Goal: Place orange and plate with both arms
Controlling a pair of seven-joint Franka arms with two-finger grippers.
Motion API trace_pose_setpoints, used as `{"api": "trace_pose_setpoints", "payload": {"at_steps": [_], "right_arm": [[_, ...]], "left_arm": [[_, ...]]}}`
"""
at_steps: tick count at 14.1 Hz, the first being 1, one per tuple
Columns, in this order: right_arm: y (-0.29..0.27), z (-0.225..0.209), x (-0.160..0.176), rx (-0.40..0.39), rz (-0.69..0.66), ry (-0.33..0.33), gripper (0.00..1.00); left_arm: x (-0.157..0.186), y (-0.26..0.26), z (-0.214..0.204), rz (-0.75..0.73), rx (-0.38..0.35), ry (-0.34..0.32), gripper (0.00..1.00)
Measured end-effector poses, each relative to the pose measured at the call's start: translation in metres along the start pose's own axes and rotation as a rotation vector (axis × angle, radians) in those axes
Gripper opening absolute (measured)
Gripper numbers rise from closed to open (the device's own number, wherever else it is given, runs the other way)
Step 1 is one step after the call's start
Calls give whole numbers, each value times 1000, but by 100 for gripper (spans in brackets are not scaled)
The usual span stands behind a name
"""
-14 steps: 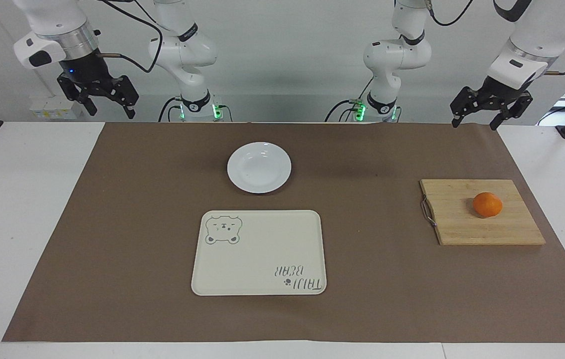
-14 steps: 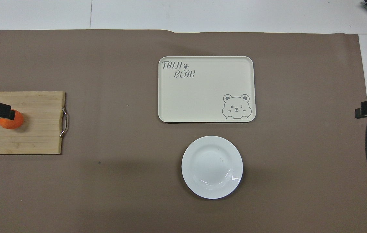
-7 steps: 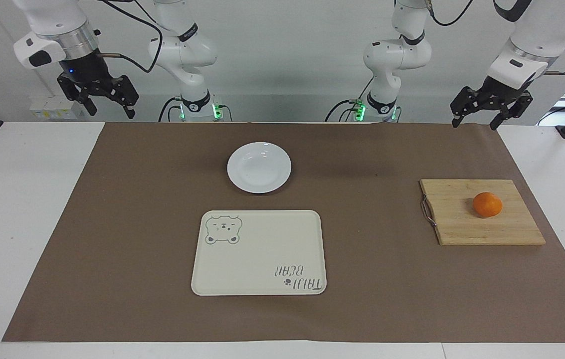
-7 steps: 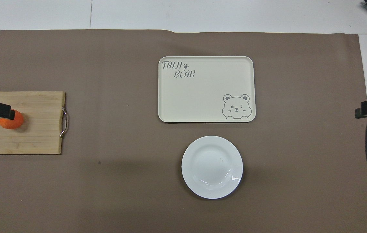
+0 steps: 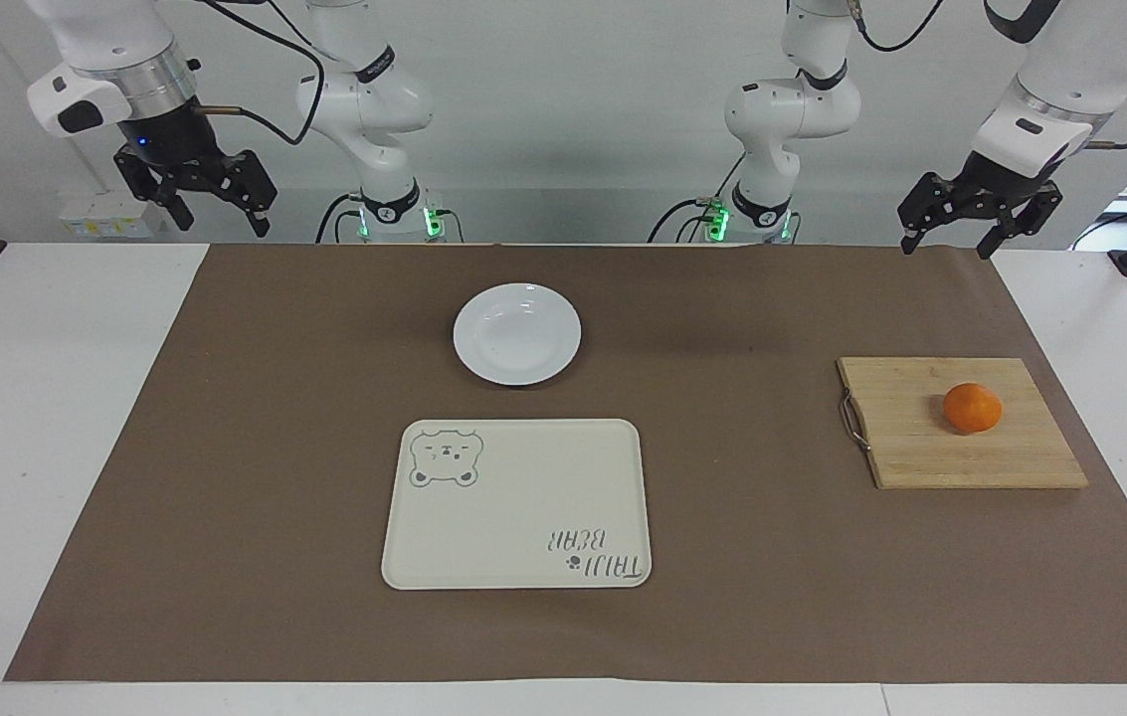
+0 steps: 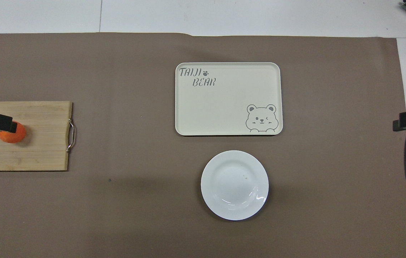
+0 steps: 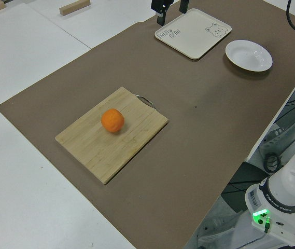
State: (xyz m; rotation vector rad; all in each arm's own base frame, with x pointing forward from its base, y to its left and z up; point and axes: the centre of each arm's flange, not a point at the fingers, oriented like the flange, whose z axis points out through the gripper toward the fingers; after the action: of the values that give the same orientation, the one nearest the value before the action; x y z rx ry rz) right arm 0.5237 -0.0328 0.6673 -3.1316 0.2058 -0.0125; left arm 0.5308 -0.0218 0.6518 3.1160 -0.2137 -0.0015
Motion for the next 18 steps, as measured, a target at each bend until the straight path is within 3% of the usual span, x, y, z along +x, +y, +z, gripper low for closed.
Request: {"api": "trace_pose_setpoints", "payload": {"at_steps": [7, 12, 18], "right_arm": [[0, 0, 0, 0, 0, 0, 100], [0, 0, 0, 0, 0, 0, 100], [0, 0, 0, 0, 0, 0, 100]], "left_arm": [[5, -44, 5, -2, 9, 56, 100], [36, -145, 95, 71, 40, 118, 100], [56, -209, 176, 142, 61, 135, 100]]}}
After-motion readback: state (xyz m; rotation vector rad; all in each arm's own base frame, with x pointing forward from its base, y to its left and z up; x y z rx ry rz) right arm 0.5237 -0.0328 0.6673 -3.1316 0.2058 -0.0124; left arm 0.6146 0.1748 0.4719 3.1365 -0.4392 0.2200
